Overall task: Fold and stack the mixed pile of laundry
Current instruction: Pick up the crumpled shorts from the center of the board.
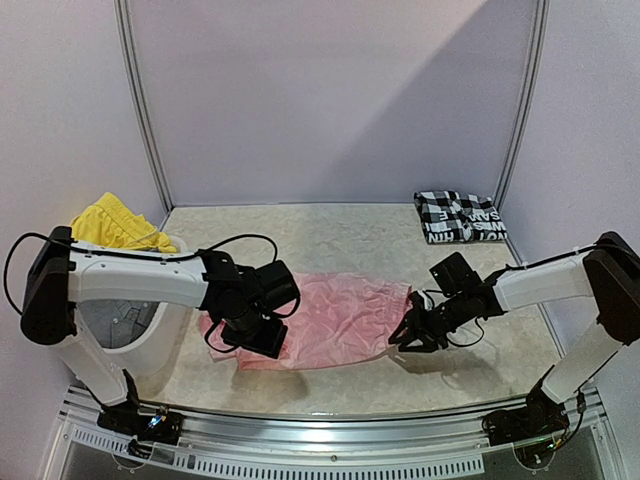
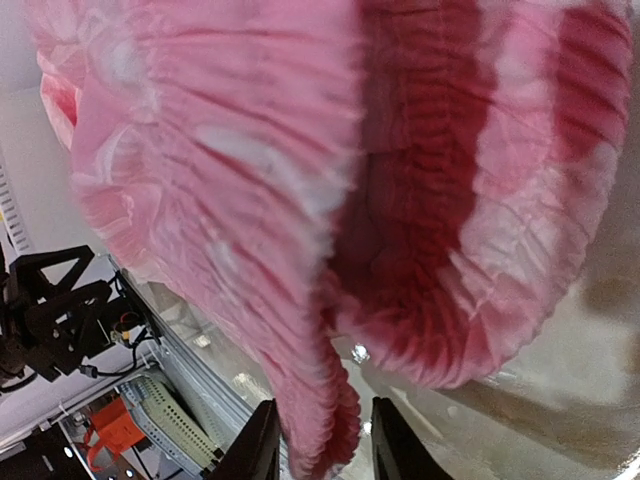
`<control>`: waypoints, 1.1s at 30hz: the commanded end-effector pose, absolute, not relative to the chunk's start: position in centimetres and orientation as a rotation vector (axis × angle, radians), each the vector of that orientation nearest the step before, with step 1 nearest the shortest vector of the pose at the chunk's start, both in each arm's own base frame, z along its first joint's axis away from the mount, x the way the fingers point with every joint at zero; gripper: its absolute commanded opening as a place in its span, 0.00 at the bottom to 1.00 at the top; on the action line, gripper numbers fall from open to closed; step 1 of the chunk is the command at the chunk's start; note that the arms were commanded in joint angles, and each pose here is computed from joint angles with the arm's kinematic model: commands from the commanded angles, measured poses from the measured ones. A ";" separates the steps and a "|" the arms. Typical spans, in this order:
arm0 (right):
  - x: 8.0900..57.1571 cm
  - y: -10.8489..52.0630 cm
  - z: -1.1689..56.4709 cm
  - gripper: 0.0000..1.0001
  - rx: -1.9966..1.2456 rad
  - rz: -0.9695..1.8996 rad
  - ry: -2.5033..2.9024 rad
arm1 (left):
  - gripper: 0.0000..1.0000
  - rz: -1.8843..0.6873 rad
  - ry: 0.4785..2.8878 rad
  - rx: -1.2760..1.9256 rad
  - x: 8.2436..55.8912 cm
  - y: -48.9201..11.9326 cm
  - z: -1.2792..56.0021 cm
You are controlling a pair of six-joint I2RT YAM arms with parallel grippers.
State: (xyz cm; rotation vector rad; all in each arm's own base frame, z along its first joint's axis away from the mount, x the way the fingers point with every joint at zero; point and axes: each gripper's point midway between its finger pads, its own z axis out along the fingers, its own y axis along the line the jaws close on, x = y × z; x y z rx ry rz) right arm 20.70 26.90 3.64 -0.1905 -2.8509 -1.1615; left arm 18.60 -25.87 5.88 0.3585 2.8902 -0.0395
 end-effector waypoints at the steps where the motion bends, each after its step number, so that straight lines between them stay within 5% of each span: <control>1: 21.1 27.8 3.8 0.26 -0.157 -1.208 -2.832 | 0.68 -0.055 2.886 0.371 19.6 -27.1 5.6; 10: 21.0 27.8 3.6 0.05 -0.147 -1.195 -2.829 | 0.65 0.008 2.907 0.445 20.5 -28.8 4.6; 33: 20.9 27.8 3.6 0.01 -0.133 -1.170 -2.823 | 0.49 0.166 2.925 0.476 19.3 -29.9 2.6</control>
